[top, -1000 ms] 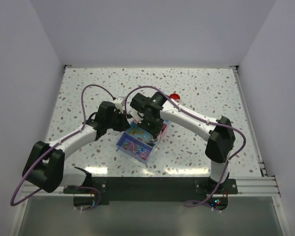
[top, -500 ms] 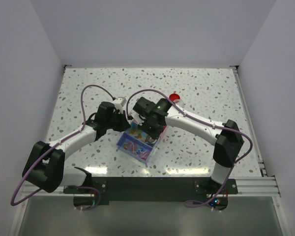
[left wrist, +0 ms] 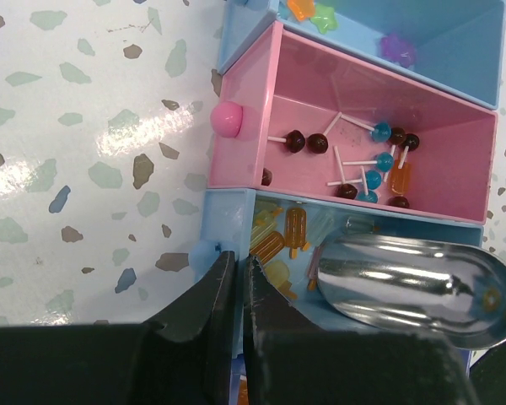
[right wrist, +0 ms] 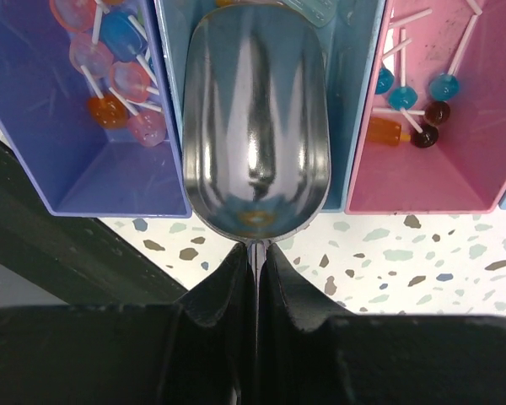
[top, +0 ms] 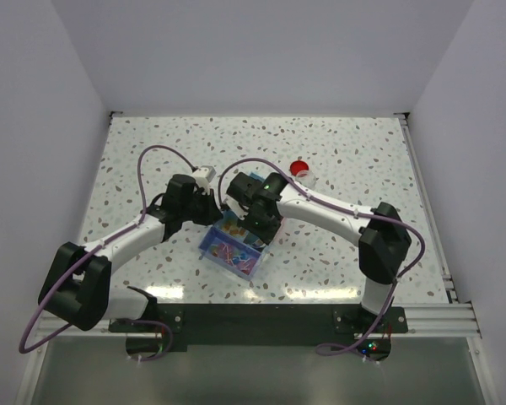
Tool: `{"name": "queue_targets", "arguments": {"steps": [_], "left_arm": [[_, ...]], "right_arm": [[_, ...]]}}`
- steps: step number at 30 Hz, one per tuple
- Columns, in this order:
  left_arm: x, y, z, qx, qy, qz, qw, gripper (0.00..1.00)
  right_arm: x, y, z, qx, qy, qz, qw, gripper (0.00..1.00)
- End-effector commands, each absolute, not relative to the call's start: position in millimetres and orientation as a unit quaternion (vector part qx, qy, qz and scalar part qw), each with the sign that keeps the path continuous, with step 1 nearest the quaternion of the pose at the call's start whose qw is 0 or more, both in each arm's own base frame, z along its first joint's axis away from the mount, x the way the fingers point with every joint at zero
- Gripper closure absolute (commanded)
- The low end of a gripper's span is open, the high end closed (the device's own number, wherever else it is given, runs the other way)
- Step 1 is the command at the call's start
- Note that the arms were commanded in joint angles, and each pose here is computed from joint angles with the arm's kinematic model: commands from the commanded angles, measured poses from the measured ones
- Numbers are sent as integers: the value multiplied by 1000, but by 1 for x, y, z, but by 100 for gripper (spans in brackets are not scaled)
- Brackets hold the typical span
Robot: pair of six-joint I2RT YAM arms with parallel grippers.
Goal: Pack the candies
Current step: Scoop the fake candies from the storage box.
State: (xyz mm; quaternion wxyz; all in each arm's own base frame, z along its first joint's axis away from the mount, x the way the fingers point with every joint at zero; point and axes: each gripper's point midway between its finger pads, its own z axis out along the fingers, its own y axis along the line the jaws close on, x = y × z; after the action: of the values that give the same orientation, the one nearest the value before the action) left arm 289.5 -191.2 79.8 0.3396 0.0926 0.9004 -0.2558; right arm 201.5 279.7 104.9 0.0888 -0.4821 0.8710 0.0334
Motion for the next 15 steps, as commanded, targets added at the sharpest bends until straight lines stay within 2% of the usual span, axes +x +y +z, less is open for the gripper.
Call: {"name": "queue_targets", "arguments": {"steps": [1,7,15], "left_arm": [[281,-201,78,98,897,-282,325,99],[278,-205,81,101,892,-297,325,100],[268,-209,74,99,894,-313,305,100]], "right_arm": [[224,319,79,-471,870,56,134,100],[231,332,75,-465,870,69,151,100],[257,361,70,-439,868,88,216,100]]}}
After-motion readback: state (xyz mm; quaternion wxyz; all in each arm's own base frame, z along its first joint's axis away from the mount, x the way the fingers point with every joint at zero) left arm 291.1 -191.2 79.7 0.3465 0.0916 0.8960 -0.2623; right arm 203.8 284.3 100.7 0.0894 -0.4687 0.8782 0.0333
